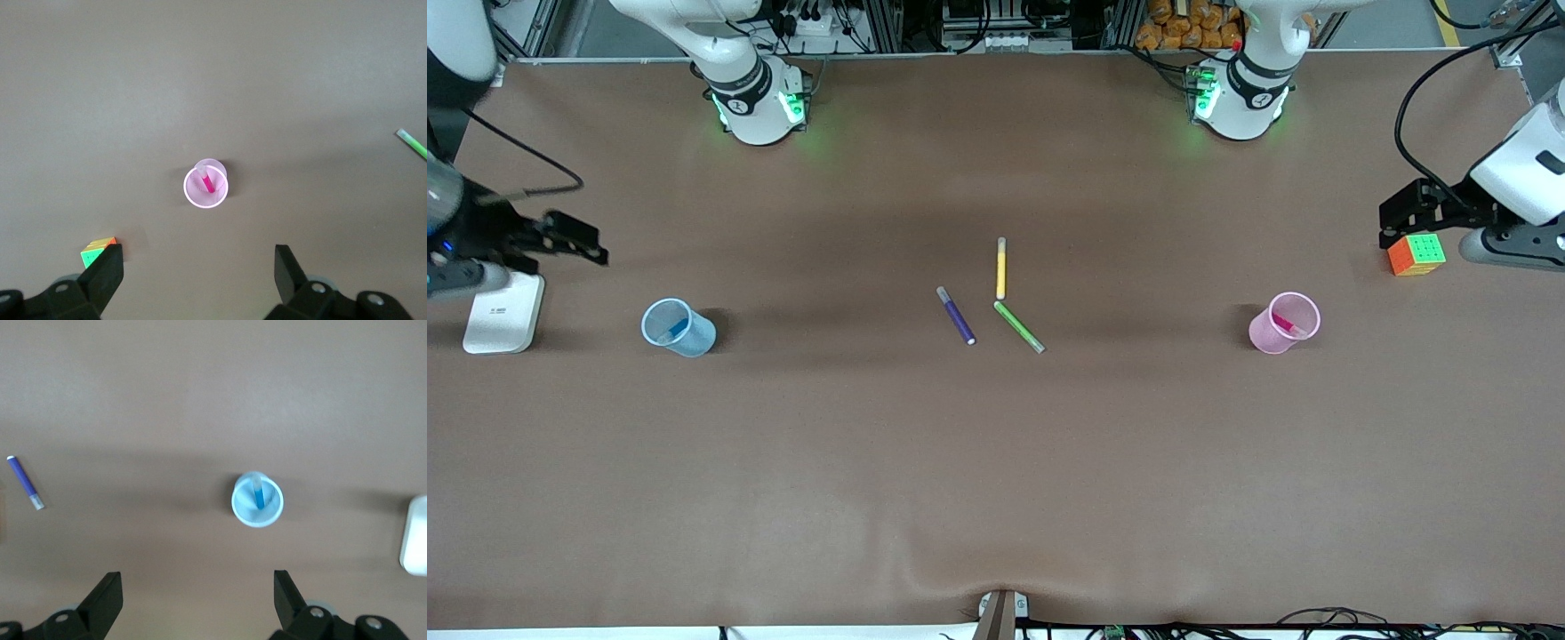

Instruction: Place pink and blue markers in matching cups

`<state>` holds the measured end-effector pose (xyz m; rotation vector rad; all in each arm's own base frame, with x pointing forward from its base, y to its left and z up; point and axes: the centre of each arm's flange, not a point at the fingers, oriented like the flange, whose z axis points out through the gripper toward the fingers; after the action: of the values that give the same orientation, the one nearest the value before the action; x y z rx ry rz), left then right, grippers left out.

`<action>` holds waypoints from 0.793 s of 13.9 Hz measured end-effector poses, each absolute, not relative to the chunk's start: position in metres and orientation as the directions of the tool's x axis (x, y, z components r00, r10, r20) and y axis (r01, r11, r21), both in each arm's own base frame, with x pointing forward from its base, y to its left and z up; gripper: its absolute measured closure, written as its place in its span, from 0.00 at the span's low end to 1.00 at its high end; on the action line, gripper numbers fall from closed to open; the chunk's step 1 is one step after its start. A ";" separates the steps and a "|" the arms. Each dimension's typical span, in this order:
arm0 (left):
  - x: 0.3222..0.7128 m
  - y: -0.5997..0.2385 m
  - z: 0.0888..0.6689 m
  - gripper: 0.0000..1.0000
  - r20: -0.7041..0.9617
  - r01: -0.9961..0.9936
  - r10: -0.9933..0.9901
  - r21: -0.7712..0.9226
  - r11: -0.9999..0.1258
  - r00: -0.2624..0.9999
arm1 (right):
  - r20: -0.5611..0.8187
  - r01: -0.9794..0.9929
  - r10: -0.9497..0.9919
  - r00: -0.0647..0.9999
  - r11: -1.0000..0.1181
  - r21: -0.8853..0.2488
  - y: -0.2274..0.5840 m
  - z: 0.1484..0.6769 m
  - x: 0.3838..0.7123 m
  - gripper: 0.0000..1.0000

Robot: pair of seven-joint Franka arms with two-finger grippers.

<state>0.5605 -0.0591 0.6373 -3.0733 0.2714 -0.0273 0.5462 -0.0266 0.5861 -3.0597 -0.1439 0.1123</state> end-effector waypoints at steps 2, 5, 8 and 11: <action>0.554 -0.059 0.642 0.00 0.006 -0.175 -0.175 -0.059 -0.983 0.985 | -0.086 0.043 0.050 0.995 -0.996 -0.080 -0.036 0.604 0.528 0.00; 0.552 -0.057 0.644 0.00 0.007 -0.170 -0.171 -0.060 -0.984 0.985 | -0.119 -0.034 -0.024 0.993 -0.996 -0.079 -0.047 0.613 0.516 0.00; 0.552 -0.056 0.642 0.00 0.003 -0.167 -0.168 -0.051 -0.985 0.986 | -0.125 -0.054 -0.045 0.991 -0.996 -0.076 -0.052 0.625 0.512 0.00; 0.552 -0.056 0.641 0.00 0.003 -0.164 -0.164 -0.041 -0.986 0.986 | -0.110 -0.054 -0.049 0.993 -0.998 -0.041 -0.055 0.632 0.512 0.00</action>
<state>0.5518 -0.0555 0.6414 -3.0906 0.2553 -0.0105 0.5124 -0.0553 0.6321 -3.0924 0.0795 0.1686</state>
